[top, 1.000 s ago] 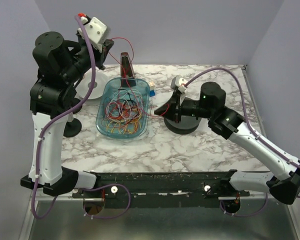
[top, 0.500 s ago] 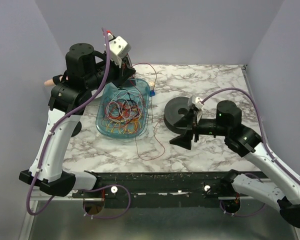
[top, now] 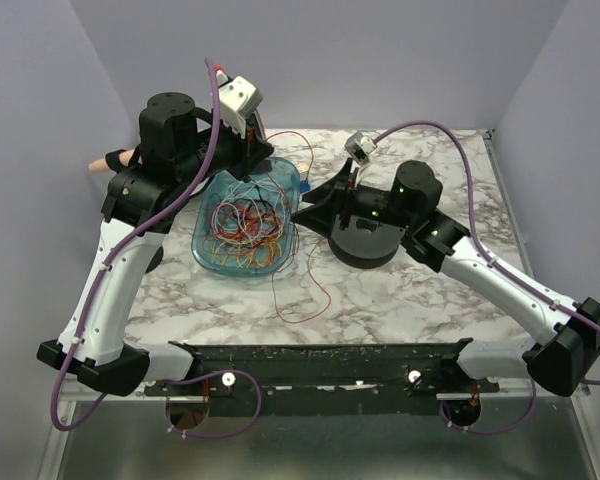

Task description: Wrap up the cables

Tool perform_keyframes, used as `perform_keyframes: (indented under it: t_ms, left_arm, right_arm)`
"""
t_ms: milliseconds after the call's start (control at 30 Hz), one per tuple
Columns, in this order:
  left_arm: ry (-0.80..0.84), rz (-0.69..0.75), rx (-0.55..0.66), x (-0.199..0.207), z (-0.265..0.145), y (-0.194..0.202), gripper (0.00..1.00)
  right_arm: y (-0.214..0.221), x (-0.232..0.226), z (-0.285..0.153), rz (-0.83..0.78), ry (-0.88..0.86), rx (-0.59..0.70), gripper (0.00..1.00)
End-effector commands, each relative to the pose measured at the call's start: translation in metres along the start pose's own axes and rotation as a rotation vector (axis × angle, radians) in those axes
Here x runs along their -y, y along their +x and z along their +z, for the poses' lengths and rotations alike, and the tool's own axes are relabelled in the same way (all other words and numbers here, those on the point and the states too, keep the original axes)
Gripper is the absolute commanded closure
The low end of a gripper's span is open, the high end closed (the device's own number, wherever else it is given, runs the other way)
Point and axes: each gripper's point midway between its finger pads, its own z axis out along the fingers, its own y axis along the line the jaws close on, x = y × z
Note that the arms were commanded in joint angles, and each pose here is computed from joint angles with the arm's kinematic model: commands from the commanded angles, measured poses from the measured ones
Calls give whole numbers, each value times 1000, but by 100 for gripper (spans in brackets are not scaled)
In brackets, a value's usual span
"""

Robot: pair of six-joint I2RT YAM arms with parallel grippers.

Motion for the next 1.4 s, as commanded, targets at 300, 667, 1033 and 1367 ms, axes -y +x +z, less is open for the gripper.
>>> perform_keyframes:
  t_ms: [300, 667, 1033, 1367]
  left_arm:
    - [-65, 41, 55, -9, -7, -23, 100]
    - [-116, 97, 78, -18, -13, -36, 100]
    - [-75, 231, -98, -21, -15, 21, 100]
    - [638, 463, -190, 84, -55, 120, 25]
  right_arm:
    - [-36, -7, 37, 84, -31, 170, 66]
    - [-1, -2, 21, 102, 0, 111, 88]
    - [15, 53, -54, 26, 324, 31, 99]
    - [24, 52, -110, -385, 332, -318, 99]
